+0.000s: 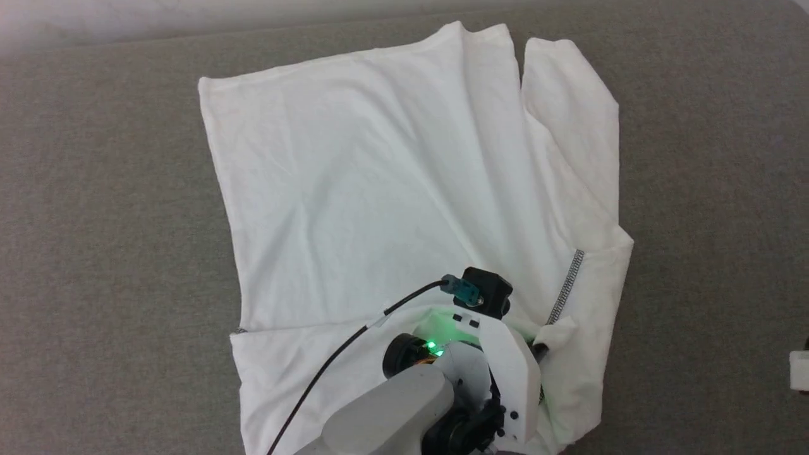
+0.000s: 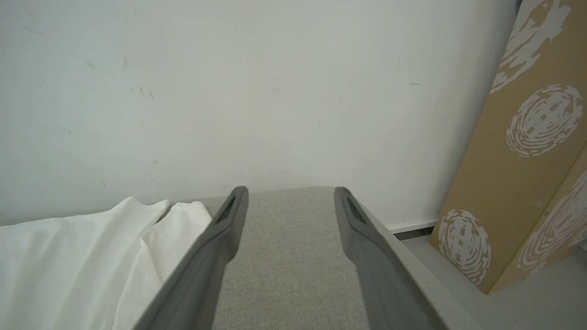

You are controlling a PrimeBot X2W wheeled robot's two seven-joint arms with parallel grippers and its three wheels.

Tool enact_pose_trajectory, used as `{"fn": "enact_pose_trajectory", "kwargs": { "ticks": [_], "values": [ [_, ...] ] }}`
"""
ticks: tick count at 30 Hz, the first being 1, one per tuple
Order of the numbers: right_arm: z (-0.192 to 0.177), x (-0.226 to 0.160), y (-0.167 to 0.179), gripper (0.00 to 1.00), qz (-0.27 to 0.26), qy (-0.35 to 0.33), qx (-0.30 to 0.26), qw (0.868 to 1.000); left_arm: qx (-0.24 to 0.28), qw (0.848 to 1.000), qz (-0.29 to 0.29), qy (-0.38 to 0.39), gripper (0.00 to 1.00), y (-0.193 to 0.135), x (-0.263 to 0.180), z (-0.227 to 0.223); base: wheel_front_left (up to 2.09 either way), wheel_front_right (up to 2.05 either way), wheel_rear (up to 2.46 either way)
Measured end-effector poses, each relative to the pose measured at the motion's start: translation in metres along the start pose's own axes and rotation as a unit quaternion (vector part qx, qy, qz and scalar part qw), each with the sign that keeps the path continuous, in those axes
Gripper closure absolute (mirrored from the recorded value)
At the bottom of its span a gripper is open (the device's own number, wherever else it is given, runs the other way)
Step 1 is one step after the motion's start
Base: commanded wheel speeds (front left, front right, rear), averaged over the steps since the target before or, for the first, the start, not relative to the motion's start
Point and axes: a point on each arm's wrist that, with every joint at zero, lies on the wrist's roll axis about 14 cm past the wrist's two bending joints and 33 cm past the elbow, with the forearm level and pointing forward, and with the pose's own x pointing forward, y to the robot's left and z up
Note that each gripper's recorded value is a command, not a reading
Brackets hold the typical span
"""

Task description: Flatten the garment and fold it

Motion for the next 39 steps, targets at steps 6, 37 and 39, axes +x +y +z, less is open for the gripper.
{"fn": "enact_pose_trajectory", "kwargs": {
  "ticks": [6,37,39],
  "values": [
    [-0.006,-0.001,-0.003,0.00,-0.005,0.011,-0.003,1.000,-0.015,1.000,-0.004,0.023,1.00,0.003,0.018,-0.017,0.00,0.00,0.00],
    [0.028,-0.008,0.039,0.00,0.063,-0.028,0.027,0.997,0.136,0.832,0.170,-0.511,0.00,0.070,-0.228,0.218,0.00,0.00,0.00],
    [0.026,-0.010,0.041,0.00,0.066,-0.024,0.030,0.997,0.142,0.797,0.215,-0.546,0.00,0.084,-0.269,0.214,0.00,0.00,0.00]
  ]
}}
